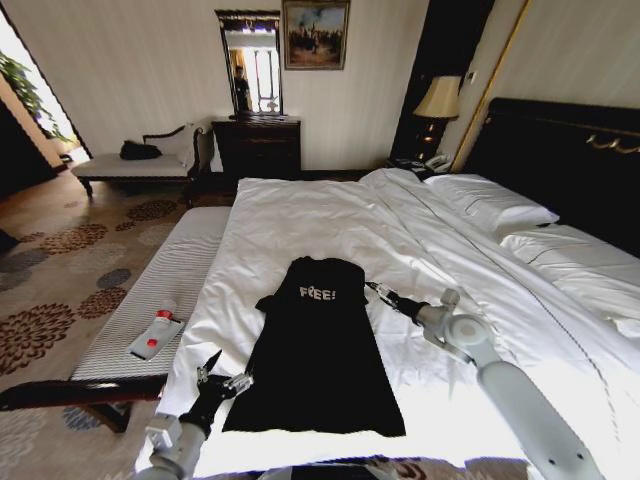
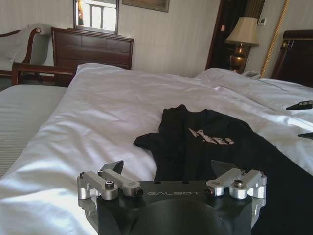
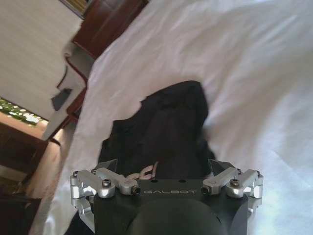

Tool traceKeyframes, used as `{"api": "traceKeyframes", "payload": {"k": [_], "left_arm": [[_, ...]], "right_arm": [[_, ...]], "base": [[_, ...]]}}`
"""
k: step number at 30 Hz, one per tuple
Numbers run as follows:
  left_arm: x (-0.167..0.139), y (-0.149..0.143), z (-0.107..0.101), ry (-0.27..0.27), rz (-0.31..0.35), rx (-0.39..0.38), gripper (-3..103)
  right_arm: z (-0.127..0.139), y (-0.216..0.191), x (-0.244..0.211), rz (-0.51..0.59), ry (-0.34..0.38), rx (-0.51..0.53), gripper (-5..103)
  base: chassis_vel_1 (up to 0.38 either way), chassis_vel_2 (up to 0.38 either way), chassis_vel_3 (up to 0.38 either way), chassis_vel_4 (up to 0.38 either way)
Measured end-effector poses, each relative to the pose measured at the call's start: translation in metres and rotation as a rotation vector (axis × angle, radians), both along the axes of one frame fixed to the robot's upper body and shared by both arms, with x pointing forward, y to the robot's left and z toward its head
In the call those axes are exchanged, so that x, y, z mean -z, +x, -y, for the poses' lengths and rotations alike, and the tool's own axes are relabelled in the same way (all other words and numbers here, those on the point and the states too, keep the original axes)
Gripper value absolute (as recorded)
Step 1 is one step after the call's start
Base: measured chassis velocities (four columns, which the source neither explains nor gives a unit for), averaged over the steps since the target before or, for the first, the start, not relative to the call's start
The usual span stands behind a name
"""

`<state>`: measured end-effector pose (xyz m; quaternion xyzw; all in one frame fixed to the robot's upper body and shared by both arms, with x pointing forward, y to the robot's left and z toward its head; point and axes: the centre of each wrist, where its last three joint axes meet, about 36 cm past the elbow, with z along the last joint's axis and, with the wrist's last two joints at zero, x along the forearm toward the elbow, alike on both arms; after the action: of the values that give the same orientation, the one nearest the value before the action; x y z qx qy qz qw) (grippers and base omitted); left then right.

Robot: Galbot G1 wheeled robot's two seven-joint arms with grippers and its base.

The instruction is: Fold the clothes on the bed.

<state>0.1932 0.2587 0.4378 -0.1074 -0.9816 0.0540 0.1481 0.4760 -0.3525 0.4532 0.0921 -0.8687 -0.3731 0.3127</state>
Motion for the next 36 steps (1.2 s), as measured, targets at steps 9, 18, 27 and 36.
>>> {"api": "traceKeyframes", "payload": {"k": [9, 18, 27, 36], "left_arm": [[0.003, 0.002, -0.005, 0.011, -0.001, -0.009, 100], [0.001, 0.007, -0.012, 0.021, -0.014, -0.027, 100], [0.003, 0.004, -0.011, 0.019, -0.029, -0.042, 100], [0.001, 0.003, -0.012, 0.021, -0.029, -0.05, 100]], "right_arm": [[0.017, 0.036, 0.016, -0.06, 0.045, 0.061, 88], [0.024, 0.047, 0.036, -0.098, 0.062, 0.086, 66], [0.017, 0.035, 0.055, -0.123, 0.086, 0.087, 52], [0.011, 0.033, 0.056, -0.118, 0.093, 0.076, 34]], "base": [[0.0, 0.0, 0.0, 0.0], [0.0, 0.0, 0.0, 0.0], [0.0, 0.0, 0.0, 0.0], [0.0, 0.0, 0.0, 0.0]]}}
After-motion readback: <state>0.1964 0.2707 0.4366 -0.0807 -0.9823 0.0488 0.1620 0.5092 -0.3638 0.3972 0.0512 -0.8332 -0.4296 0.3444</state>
